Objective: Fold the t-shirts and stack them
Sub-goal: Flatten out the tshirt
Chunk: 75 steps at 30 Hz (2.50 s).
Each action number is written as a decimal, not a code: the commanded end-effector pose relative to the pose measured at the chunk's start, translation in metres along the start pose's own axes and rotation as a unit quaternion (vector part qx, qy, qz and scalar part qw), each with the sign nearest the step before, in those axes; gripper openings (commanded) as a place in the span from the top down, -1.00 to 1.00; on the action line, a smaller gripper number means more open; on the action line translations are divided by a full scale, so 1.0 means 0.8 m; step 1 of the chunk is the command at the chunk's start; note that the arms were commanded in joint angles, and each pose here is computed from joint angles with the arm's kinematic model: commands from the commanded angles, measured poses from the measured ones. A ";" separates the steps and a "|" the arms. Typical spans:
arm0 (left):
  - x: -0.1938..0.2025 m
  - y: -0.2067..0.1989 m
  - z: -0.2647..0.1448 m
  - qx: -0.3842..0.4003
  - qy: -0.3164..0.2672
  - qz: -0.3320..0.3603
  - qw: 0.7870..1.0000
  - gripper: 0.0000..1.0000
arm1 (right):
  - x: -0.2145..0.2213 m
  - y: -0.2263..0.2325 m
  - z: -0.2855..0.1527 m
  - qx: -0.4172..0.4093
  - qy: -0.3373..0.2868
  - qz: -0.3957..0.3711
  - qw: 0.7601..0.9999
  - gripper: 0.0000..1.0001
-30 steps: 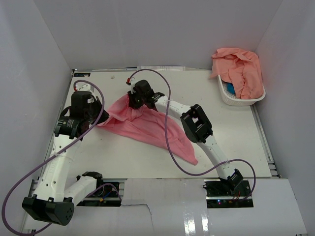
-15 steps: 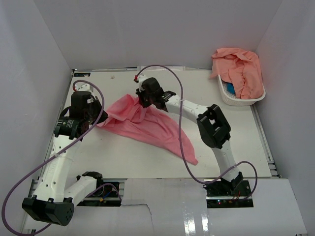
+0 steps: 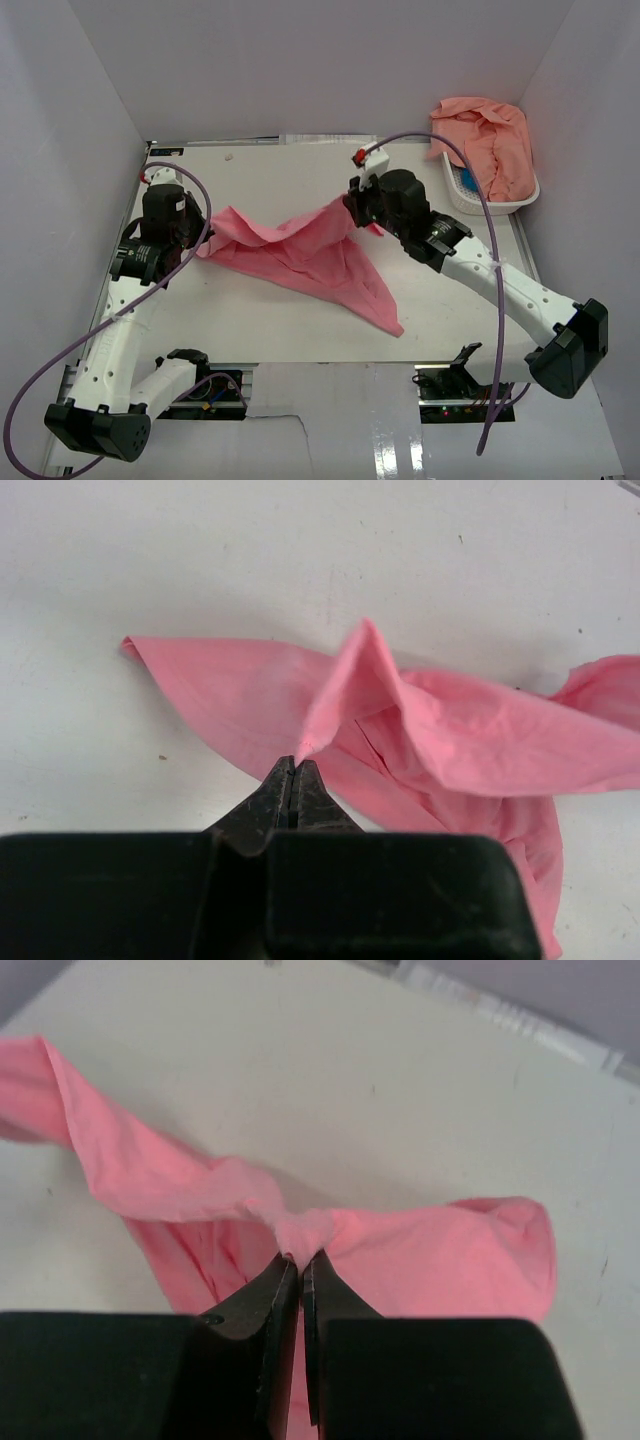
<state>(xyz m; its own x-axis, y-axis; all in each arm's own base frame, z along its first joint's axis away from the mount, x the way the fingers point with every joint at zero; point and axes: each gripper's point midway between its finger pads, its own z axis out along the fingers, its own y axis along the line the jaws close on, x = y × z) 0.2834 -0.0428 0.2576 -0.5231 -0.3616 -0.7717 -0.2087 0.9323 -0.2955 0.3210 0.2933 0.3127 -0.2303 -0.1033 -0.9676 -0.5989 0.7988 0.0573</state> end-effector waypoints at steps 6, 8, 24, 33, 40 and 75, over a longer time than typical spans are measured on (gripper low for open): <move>-0.032 0.011 -0.011 -0.021 -0.066 -0.020 0.997 1.00 | 0.075 0.047 -0.043 -0.108 0.085 0.040 0.990 0.85; -0.034 0.012 -0.012 -0.026 -0.071 -0.021 0.997 1.00 | 0.070 0.085 -0.045 -0.168 0.096 0.045 0.980 0.85; -0.017 0.024 -0.001 -0.044 -0.056 -0.016 0.997 1.00 | 0.149 0.247 -0.036 -0.356 0.247 0.034 0.901 0.85; -0.012 0.021 0.006 -0.038 -0.053 -0.019 0.998 1.00 | 0.180 0.269 -0.131 -0.401 0.276 0.052 0.872 0.85; -0.008 0.022 0.012 -0.040 -0.049 -0.018 0.998 1.00 | 0.237 0.296 -0.093 -0.424 0.326 0.050 0.844 0.85; 0.002 0.033 0.024 -0.056 -0.047 -0.009 0.997 1.00 | 0.378 0.288 -0.113 -0.226 0.386 -0.088 0.890 -0.22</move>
<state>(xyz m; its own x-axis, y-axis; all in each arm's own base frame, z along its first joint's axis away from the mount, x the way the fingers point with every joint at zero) 0.2927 -0.0223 0.2314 -0.4661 -0.3744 -0.8016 -0.3100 0.9177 -0.2484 0.0325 0.3723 0.0360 -0.4619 -0.7582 -0.4601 -0.8869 0.3997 0.2317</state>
